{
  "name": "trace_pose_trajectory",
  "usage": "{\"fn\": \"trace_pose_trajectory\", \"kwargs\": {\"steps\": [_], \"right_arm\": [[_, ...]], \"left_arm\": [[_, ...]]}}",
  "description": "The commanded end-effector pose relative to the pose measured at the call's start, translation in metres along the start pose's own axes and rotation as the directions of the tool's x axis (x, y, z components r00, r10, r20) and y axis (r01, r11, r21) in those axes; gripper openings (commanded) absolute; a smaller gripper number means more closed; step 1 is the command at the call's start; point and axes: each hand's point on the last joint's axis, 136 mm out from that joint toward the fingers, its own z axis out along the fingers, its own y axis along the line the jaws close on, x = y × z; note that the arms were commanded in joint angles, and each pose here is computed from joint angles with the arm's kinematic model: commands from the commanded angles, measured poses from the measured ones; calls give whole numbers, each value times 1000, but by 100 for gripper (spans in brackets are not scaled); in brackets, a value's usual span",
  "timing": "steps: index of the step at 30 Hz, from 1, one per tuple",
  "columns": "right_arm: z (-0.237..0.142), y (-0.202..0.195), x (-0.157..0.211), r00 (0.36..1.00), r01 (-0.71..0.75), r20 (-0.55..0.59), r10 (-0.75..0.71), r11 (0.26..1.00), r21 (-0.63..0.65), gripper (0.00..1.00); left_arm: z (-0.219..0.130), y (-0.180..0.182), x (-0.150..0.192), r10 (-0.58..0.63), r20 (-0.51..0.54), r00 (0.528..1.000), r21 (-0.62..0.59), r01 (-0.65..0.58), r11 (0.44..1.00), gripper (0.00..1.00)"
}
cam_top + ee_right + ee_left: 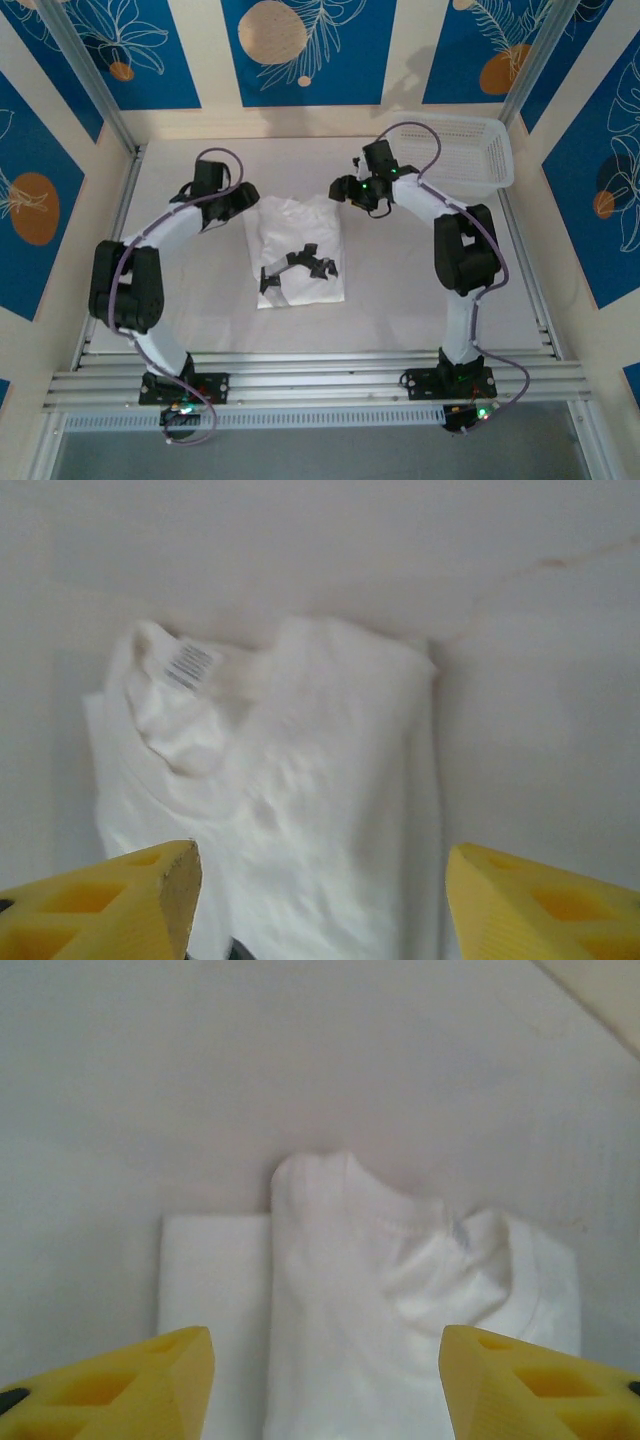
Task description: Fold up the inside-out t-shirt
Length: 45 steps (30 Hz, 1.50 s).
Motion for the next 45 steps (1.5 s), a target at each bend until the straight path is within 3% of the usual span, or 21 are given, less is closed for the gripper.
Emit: {"fn": "trace_pose_trajectory", "kwargs": {"steps": [1, 5, 13, 19, 25, 28, 33, 36, 45], "right_arm": [[15, -9, 3, 995, 96, -16, -96, 995, 23, 65], [39, -14, 2, 995, 88, -50, -87, 996, 34, 64], [79, -2, 21, 984, 104, -148, -101, 995, 8, 55], [84, 0, 28, 982, 69, -173, -71, 997, -14, 31], [82, 3, 31, 981, 55, -187, -58, 998, -26, 28], [82, 2, 30, 981, 52, -187, -54, 998, -18, 29], [64, -2, 22, 989, 48, -141, -43, 998, 32, 51], [55, -7, 19, 992, 38, -124, -33, 998, 41, 55], [50, -30, 17, 996, 12, -88, -1, 992, 127, 60]], "left_arm": [[16, 24, 35, 40, -124, 991, -55, -47, 997, 65], [40, 17, 38, 40, -183, 982, -25, -45, 999, 75], [71, 4, 39, 38, -207, 978, 8, -37, 999, 81], [93, -2, 51, 0, -282, 959, 33, 9, 999, 70], [104, -7, 64, -2, -308, 951, 49, 18, 999, 54], [108, -9, 67, 1, -317, 948, 55, 17, 998, 38], [108, -6, 68, 9, -323, 946, 38, 4, 999, 14], [106, -8, 67, 18, -326, 945, 44, -4, 999, 0], [97, -15, 62, 24, -312, 950, 64, -4, 998, 0]]}}
